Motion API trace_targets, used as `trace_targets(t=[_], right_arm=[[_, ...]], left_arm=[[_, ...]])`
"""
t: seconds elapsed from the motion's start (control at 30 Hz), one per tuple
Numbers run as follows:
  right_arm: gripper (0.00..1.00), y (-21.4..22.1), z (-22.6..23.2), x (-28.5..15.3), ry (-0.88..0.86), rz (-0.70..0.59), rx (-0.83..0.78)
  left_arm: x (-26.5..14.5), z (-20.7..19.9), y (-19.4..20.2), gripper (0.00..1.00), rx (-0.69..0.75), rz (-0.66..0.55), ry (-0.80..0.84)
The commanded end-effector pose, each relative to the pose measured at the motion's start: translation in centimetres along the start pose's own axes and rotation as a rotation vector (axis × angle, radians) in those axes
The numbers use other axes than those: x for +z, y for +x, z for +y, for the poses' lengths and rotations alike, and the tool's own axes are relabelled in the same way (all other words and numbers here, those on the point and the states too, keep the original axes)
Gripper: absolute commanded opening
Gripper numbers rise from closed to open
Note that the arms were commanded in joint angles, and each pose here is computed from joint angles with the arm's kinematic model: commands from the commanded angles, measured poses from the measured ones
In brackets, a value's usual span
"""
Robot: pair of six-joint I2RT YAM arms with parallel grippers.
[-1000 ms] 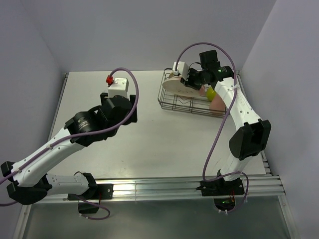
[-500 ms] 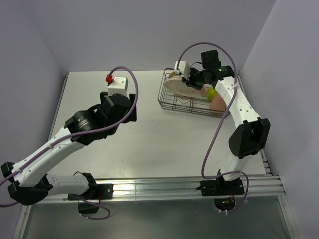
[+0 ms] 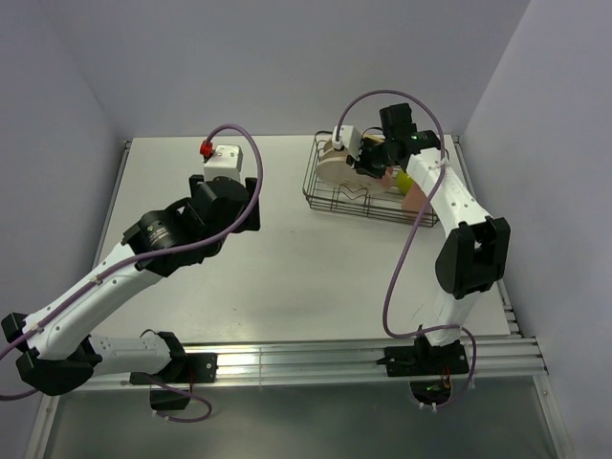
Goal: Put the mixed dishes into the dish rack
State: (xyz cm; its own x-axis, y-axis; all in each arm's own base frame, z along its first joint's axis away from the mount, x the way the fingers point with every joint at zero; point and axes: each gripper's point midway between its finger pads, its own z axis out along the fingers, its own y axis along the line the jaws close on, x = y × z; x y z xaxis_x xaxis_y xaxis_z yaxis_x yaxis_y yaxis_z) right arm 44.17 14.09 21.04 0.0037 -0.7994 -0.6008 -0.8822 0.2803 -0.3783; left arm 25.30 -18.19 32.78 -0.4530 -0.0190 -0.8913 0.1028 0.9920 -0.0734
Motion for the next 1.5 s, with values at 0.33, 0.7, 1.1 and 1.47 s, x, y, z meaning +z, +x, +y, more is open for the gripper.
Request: trace_targets(t=[0.33, 0.7, 1.1, 1.47], right_arm=[[0.20, 0.6, -2.2, 1.7, 0.112, -0.032, 0.036], [0.44, 1.7, -3.2, 2.3, 0.185, 0.006, 0.102], [0.65, -3.2, -4.0, -0.5, 0.277, -0.115, 0.106], [1.00, -5.4, -3.2, -4.9, 0.537, -0.187, 0.426]], left_arm=[[0.1, 0.2, -1.7, 0.76, -0.017, -0.034, 0.035], [0.3, 1.0, -1.8, 0.77, -0.016, -0.035, 0.025], [0.0, 1.4, -1.6, 0.78, -0.025, -0.037, 0.034], [-0.5, 1.0, 0.2, 0.78, -0.037, 0.017, 0.093]])
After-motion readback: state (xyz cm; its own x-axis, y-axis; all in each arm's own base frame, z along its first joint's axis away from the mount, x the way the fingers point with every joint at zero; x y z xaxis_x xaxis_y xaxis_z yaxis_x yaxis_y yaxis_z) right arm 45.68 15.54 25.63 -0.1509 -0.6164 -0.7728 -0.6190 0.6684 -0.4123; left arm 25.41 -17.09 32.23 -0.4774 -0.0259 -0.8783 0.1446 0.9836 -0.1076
